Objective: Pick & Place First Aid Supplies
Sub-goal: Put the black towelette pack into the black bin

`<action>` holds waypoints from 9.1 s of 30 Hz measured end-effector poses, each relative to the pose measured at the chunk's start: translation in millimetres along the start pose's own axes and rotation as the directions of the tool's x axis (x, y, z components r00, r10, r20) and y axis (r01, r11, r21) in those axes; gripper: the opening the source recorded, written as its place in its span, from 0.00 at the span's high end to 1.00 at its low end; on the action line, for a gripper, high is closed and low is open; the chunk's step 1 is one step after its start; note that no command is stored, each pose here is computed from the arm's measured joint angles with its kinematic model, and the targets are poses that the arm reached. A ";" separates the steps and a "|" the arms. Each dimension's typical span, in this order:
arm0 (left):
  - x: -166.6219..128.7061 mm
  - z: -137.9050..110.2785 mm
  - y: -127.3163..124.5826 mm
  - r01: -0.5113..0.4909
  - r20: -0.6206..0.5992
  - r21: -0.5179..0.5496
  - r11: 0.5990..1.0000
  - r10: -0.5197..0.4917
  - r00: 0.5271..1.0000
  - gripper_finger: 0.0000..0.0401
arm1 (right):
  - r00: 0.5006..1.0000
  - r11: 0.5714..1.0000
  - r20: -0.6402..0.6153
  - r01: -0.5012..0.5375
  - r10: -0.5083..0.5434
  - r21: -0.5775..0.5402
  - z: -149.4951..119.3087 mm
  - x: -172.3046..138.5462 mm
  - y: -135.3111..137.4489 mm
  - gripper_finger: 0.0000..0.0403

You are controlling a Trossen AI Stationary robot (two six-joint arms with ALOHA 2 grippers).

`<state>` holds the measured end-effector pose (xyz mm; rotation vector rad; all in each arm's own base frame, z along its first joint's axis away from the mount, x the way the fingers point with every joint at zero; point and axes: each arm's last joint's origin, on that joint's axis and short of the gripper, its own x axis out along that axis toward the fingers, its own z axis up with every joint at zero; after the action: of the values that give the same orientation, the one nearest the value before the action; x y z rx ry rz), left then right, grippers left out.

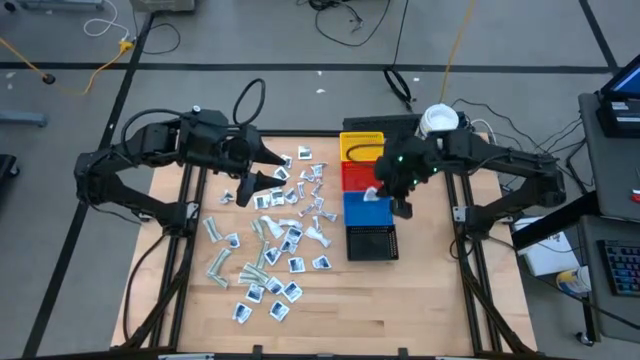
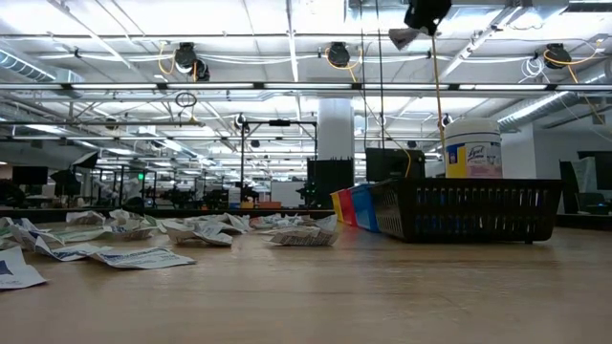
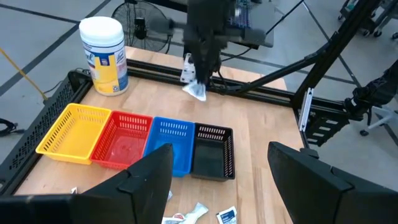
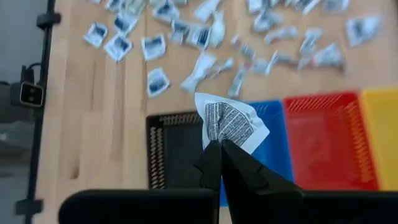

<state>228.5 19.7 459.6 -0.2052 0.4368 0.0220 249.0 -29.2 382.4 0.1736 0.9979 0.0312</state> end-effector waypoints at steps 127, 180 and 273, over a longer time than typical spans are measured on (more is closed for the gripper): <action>141.2 -254.4 118.6 -0.774 -0.815 -0.254 0.580 0.302 0.494 0.33 | 0.469 0.996 0.882 0.047 0.039 -0.069 3.7 -0.8 22.2 0.44; -23.9 -90.8 35.5 0.060 0.565 -0.148 0.987 0.035 0.824 1.00 | 0.496 0.990 0.864 -0.142 0.083 -0.014 9.5 -2.9 24.6 0.44; 43.1 -17.0 10.0 0.251 0.023 -0.171 0.953 -0.250 0.968 0.45 | 0.966 0.997 -0.247 0.065 -0.074 -0.045 -67.5 149.3 57.3 1.00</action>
<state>259.9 25.1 424.5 -0.4304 0.4049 -0.1900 276.6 51.9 231.4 0.1024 1.2521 0.0070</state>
